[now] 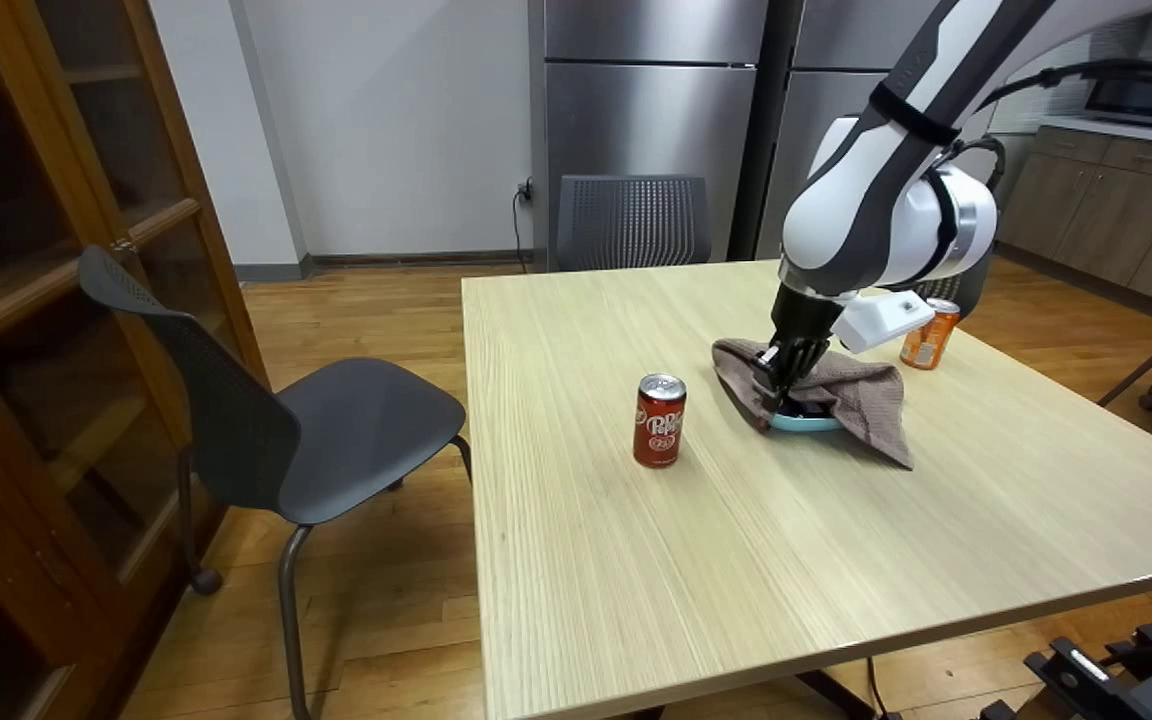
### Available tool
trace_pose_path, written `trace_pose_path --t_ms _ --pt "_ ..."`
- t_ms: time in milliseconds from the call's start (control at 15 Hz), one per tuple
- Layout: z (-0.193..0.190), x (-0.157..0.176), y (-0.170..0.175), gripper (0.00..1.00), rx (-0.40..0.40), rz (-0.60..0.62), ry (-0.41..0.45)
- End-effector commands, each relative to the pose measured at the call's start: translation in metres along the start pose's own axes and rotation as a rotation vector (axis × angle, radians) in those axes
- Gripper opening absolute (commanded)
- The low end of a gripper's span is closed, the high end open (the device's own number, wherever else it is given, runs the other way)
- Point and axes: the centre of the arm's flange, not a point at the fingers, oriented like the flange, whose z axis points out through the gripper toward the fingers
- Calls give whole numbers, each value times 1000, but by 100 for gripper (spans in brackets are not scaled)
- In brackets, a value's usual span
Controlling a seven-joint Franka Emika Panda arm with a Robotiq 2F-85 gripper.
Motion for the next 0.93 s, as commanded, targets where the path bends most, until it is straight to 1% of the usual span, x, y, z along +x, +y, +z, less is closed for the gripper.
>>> trace_pose_path --t_ms 0,267,867 --pt "-6 -4 -5 3 -17 4 10" --pt "-21 -14 -8 2 -5 13 24" --pt "-43 -45 -32 2 36 41 9"
